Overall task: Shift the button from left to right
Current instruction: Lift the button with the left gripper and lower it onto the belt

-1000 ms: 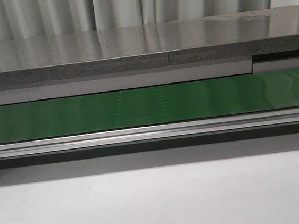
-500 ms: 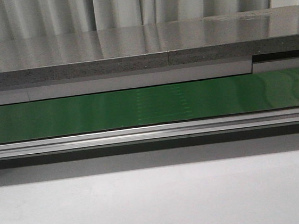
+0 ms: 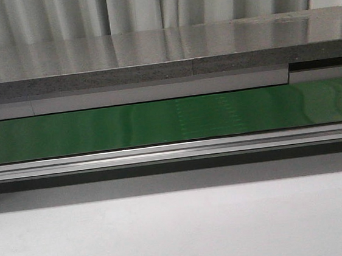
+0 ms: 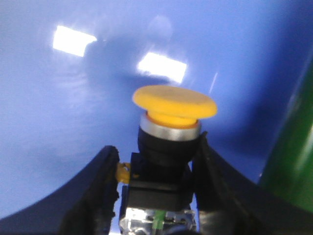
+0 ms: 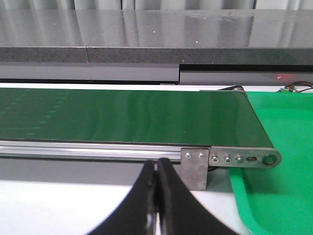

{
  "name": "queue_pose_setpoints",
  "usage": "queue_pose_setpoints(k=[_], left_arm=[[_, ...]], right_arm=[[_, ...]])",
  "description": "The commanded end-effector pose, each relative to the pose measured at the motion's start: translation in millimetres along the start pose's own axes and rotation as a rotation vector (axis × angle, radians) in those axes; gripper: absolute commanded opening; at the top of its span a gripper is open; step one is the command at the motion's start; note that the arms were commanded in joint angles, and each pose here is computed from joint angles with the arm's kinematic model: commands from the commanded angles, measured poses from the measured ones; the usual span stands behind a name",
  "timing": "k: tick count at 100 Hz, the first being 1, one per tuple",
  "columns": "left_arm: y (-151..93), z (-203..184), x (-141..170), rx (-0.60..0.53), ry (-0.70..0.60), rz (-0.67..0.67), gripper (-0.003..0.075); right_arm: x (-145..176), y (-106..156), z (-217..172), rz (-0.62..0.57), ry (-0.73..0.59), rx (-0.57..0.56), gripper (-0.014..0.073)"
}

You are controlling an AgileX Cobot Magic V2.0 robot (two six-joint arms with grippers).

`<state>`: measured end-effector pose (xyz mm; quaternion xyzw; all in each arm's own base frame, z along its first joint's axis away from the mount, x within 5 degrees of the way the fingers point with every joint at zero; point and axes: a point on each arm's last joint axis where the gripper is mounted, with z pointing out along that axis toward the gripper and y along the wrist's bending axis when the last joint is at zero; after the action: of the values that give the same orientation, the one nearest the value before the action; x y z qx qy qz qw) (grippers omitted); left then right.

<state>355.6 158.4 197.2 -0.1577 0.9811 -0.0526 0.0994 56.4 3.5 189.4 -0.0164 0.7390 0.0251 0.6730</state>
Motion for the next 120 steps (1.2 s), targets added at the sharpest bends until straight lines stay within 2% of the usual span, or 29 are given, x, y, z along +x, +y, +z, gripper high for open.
queue_pose_setpoints(k=[1,12,24,42,53,79,86,111,120], left_arm=[[-14.5,-55.6,-11.4,0.051,-0.139,-0.003,0.0176],[-26.8,-84.0,-14.1,0.109,-0.202,-0.004,0.0176],[-42.9,-95.1,-11.3,0.121,-0.214,0.038,0.0176],[-75.7,-85.9,-9.0,0.144,-0.175,0.121,0.0176],[-93.9,-75.0,-7.0,0.118,-0.143,0.193,0.0176],[-114.2,-51.5,-6.9,0.112,-0.08,0.243,0.0185],[-115.2,-49.7,-7.0,0.112,-0.076,0.245,0.0223],[-115.2,-49.7,-6.8,0.112,-0.074,0.245,0.0464],[-115.6,-49.7,-6.0,0.117,-0.066,0.251,0.0507]], right_arm=[[-13.6,0.0,-3.2,0.004,-0.12,0.001,-0.0068],[-13.6,0.0,-3.2,0.004,-0.12,0.001,-0.0068],[-13.6,0.0,-3.2,0.004,-0.12,0.001,-0.0068],[-13.6,0.0,-3.2,0.004,-0.12,0.001,-0.0068],[-13.6,0.0,-3.2,0.004,-0.12,0.001,-0.0068],[-13.6,0.0,-3.2,0.004,-0.12,0.001,-0.0068],[-13.6,0.0,-3.2,0.004,-0.12,0.001,-0.0068],[-13.6,0.0,-3.2,0.004,-0.12,0.001,-0.0068],[-13.6,0.0,-3.2,0.004,-0.12,0.001,-0.0068]])
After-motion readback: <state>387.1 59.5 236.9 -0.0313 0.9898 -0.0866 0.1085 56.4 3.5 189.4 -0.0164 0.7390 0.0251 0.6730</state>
